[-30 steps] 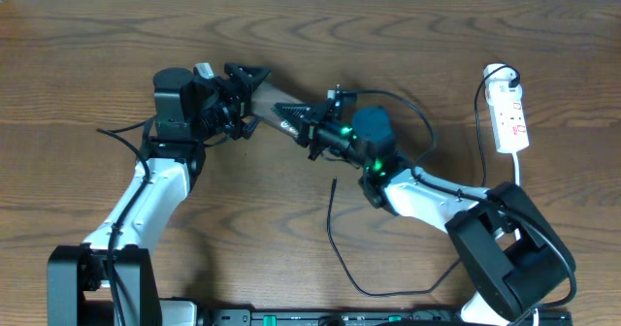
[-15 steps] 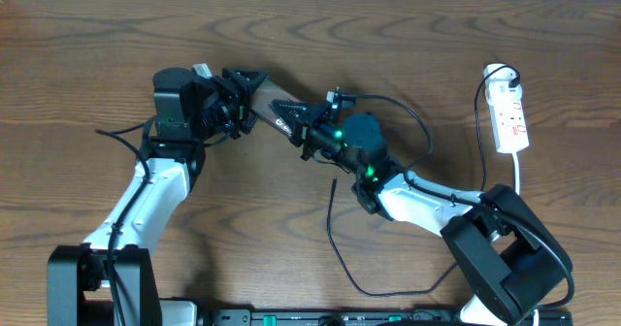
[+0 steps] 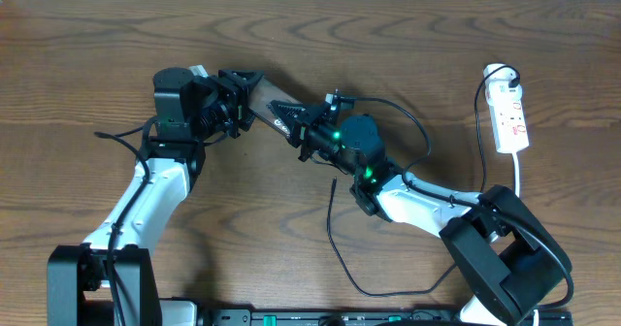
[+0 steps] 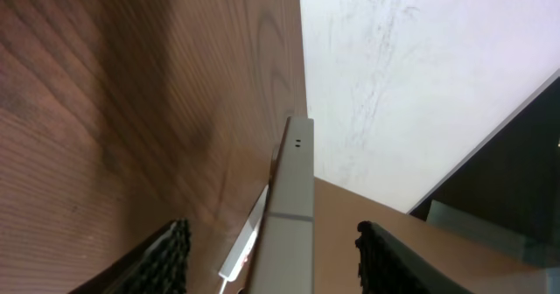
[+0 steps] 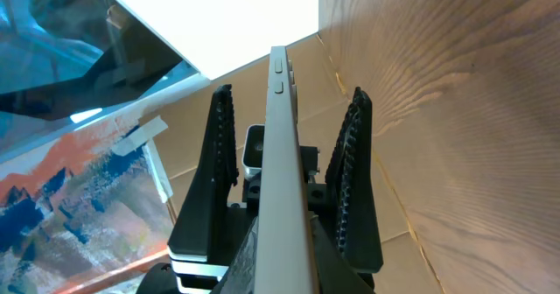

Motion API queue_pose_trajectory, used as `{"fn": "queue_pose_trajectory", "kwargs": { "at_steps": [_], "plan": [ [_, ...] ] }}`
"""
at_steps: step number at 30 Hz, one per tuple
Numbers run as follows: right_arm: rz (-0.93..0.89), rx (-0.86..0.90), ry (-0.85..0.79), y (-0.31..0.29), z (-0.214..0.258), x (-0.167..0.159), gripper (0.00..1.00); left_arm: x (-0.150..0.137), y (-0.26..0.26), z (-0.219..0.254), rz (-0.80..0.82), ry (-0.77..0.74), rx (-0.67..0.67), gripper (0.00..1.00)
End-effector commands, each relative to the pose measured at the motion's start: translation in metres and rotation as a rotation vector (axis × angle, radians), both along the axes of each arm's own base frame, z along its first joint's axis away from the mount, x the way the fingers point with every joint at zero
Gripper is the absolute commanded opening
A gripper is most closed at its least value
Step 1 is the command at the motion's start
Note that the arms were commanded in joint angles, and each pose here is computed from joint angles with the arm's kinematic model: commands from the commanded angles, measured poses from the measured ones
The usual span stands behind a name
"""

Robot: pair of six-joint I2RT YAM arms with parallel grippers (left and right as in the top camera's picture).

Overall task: Plug charger to phone and switch on socket
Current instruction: 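Move the left gripper back to the phone and grip its edge, then open the right gripper and pull the phone left with the left gripper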

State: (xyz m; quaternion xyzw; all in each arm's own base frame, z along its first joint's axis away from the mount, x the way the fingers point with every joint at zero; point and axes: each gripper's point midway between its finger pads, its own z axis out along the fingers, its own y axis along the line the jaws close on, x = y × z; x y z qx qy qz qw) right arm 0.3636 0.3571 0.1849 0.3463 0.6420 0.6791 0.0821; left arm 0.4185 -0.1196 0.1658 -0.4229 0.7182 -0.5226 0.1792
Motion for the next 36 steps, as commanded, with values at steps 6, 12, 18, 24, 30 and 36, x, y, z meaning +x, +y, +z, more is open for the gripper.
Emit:
{"fn": "queue_pose_trajectory", "kwargs": {
  "at_steps": [6, 12, 18, 24, 30, 36],
  "plan": [
    [-0.003, 0.023, -0.021, 0.0036, 0.0115, 0.0002, 0.01, -0.0003, 0.0011, -0.0013, 0.005, -0.004, 0.012, 0.43],
    [0.004, 0.023, -0.021, 0.0043, 0.0115, -0.0007, 0.01, -0.0003, 0.001, -0.0013, -0.004, -0.018, 0.027, 0.28],
    [0.008, 0.023, -0.021, 0.0047, 0.0115, -0.0013, 0.01, 0.0001, 0.0015, -0.0014, -0.002, -0.018, 0.029, 0.14],
    [0.009, 0.024, -0.021, 0.0047, 0.0115, -0.0013, 0.01, 0.0001, 0.0015, -0.0014, -0.002, -0.02, 0.031, 0.08],
    [0.012, 0.023, -0.021, 0.0051, 0.0114, -0.0019, 0.01, 0.0001, 0.0015, -0.0014, -0.003, -0.02, 0.031, 0.08],
    [0.012, 0.023, -0.02, 0.0051, 0.0113, -0.0019, 0.27, 0.0, 0.0014, -0.0014, -0.003, -0.02, 0.031, 0.07]
  ]
}}
